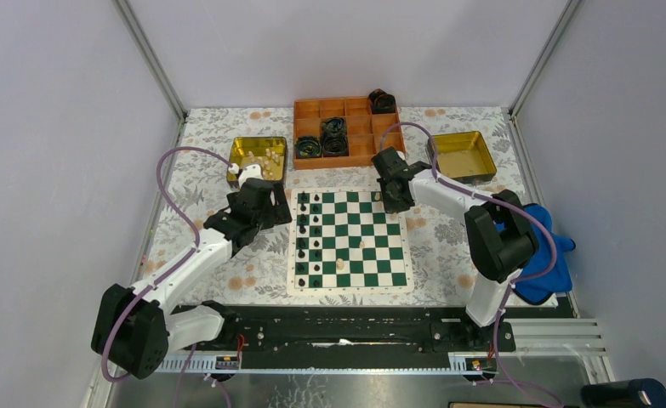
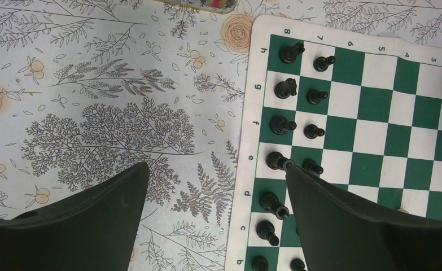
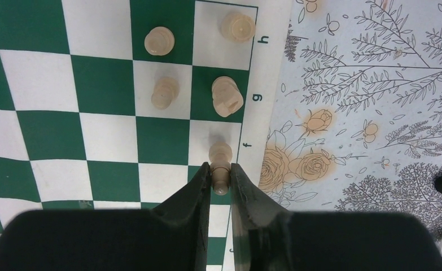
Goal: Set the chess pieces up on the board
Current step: Place the chess piece on the chessboard.
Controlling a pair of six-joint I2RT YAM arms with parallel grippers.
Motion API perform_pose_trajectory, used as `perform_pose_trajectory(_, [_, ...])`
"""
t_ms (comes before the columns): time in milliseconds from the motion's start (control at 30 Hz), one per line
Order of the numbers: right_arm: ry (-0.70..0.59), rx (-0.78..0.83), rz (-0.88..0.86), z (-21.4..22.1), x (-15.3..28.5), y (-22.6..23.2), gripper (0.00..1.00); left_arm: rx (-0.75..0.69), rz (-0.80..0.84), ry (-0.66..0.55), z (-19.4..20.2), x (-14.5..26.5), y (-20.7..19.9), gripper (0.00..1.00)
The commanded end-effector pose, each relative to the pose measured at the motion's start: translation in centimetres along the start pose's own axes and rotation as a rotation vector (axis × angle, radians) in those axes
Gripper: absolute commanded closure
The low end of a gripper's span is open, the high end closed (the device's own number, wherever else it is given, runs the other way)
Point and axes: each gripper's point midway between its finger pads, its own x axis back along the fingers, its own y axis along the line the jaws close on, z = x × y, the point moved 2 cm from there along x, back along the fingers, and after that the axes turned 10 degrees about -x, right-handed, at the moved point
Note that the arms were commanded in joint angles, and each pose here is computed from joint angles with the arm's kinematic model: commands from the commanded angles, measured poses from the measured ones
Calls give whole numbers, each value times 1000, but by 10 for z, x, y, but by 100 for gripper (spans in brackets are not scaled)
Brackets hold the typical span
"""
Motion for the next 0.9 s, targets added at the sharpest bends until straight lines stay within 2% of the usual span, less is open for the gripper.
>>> perform_pose_trajectory(0, [-28,-9,-39,-16,3,7,95,7,-4,-36,-8,-3,-1,1])
perform_pose_trajectory(633, [-12,-13,-46,-15,-5,7,94,4,-11,-30,-7,-5,-1,1])
perform_pose_trajectory(867, [-1,-12,-54,-12,-7,7,88,5,-12,-28,-6,-5,-1,1])
